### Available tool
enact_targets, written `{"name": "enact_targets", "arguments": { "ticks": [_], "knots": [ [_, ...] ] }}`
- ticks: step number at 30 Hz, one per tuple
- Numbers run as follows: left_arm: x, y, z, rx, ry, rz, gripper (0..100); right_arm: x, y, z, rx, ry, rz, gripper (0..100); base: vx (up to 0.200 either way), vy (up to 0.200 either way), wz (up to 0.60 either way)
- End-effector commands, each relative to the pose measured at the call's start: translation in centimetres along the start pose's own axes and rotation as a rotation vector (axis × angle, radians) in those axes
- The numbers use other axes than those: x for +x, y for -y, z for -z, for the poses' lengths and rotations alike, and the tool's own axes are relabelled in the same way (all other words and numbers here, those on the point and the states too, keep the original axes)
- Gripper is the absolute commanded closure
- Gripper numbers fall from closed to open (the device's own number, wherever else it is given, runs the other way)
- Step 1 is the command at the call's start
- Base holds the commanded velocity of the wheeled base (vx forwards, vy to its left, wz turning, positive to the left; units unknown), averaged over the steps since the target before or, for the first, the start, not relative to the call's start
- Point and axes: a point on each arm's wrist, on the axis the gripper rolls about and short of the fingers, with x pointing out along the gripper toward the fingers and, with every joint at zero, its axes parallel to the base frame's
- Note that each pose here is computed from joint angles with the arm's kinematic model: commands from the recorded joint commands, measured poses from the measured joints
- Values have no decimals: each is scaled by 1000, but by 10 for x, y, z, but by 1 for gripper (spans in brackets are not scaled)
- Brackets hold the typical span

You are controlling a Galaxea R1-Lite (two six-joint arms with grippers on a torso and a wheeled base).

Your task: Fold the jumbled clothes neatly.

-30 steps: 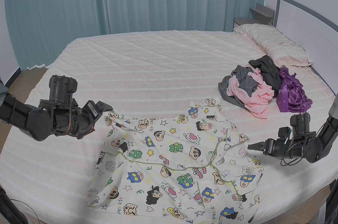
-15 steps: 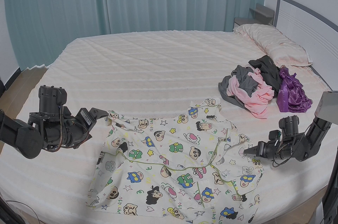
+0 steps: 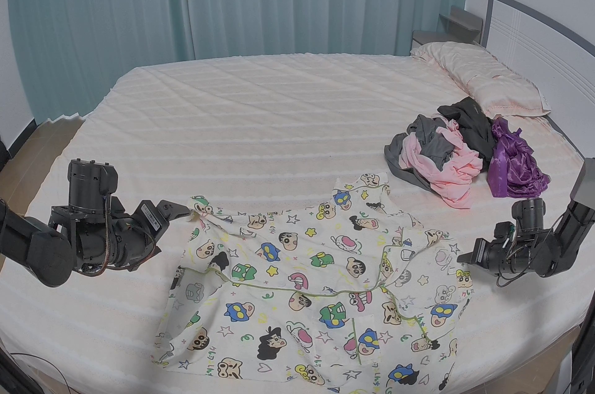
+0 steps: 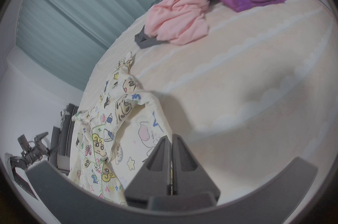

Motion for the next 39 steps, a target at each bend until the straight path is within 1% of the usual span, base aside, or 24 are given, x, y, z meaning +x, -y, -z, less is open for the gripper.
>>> {"name": "enact_targets", "arguments": {
  "ticks": [1,9,10,14,22,23,26,27,28,31,36,37,38,39],
  "knots": [
    [0,-6,7,6,-25,-21,0,-13,15,-10,38,54,30,100,0,0,0],
    [-1,-16,24,21,-83,-57,0,-16,30,-17,68,85,54,100,0,0,0],
    [-1,-19,26,20,-91,-66,0,-16,30,-18,68,93,54,0,0,0,0],
    [0,-23,30,27,-111,-82,0,-18,31,-19,78,110,51,0,0,0,0],
    [12,-29,43,45,-172,-128,0,-22,32,-7,162,95,48,0,0,0,0],
    [11,-32,45,51,-182,-136,0,-23,32,-5,187,104,44,0,0,0,0],
    [11,-38,50,108,-205,-156,0,-26,32,-2,244,124,28,0,0,0,0],
    [11,-38,50,108,-205,-156,0,-26,32,-2,244,124,28,0,0,0,0],
    [13,-44,52,134,-223,-180,0,-28,30,-2,257,147,9,0,0,0,0],
    [15,-48,56,141,-242,-193,0,-33,27,-2,249,174,-5,0,0,0,0],
    [12,-43,62,158,-261,-174,0,-39,21,3,246,160,-26,0,0,0,0],
    [11,-41,71,180,-288,-168,0,-41,21,3,246,160,-34,0,0,0,0],
    [10,-41,73,186,-296,-167,0,-41,20,3,246,160,-36,0,0,0,0],
    [8,-38,82,213,-323,-154,0,-42,20,4,247,156,-37,0,0,0,0]
  ]
}}
